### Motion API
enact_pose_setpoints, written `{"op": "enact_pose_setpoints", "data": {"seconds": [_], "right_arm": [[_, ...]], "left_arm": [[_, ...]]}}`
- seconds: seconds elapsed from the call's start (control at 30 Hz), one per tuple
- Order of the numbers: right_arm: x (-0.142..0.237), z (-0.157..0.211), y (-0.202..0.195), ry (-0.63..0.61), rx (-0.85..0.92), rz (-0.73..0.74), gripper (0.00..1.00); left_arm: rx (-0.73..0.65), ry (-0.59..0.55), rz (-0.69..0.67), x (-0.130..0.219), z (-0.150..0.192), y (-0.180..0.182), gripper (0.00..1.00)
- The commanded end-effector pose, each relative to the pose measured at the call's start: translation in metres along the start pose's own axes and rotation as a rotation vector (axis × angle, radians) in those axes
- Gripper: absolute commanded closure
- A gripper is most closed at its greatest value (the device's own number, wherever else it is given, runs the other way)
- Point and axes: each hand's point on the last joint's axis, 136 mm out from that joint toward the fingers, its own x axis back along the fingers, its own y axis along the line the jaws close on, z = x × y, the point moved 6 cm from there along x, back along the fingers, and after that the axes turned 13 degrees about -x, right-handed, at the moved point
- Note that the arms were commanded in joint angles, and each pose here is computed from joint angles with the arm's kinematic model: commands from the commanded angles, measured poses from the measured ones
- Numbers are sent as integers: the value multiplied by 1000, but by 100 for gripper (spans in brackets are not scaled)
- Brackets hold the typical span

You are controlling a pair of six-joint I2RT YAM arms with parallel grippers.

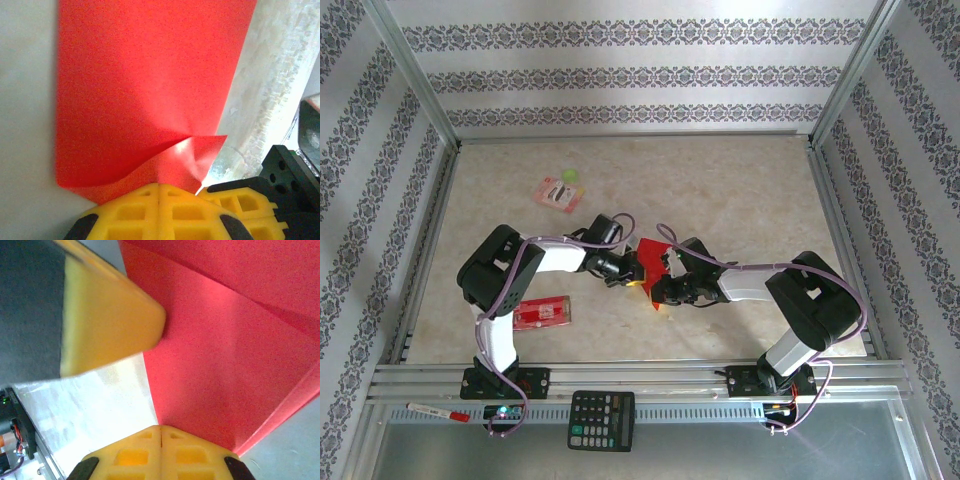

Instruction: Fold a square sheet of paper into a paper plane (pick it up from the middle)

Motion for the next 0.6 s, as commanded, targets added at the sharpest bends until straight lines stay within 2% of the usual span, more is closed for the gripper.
{"op": "enact_pose_setpoints", "data": {"seconds": [0.0, 0.33, 0.47, 0.57], "right_arm": [[-1, 29, -66, 78, -125, 296, 100], [3, 32, -63, 98, -87, 281, 100], [15, 27, -26, 98, 53, 162, 96], [34, 27, 12, 33, 210, 80, 89]], "left_arm": [[34, -60, -145, 12, -20, 38, 100], [44, -153, -161, 32, -60, 48, 100], [3, -228, -117, 55, -56, 25, 87], [0, -259, -103, 69, -36, 17, 79]]}}
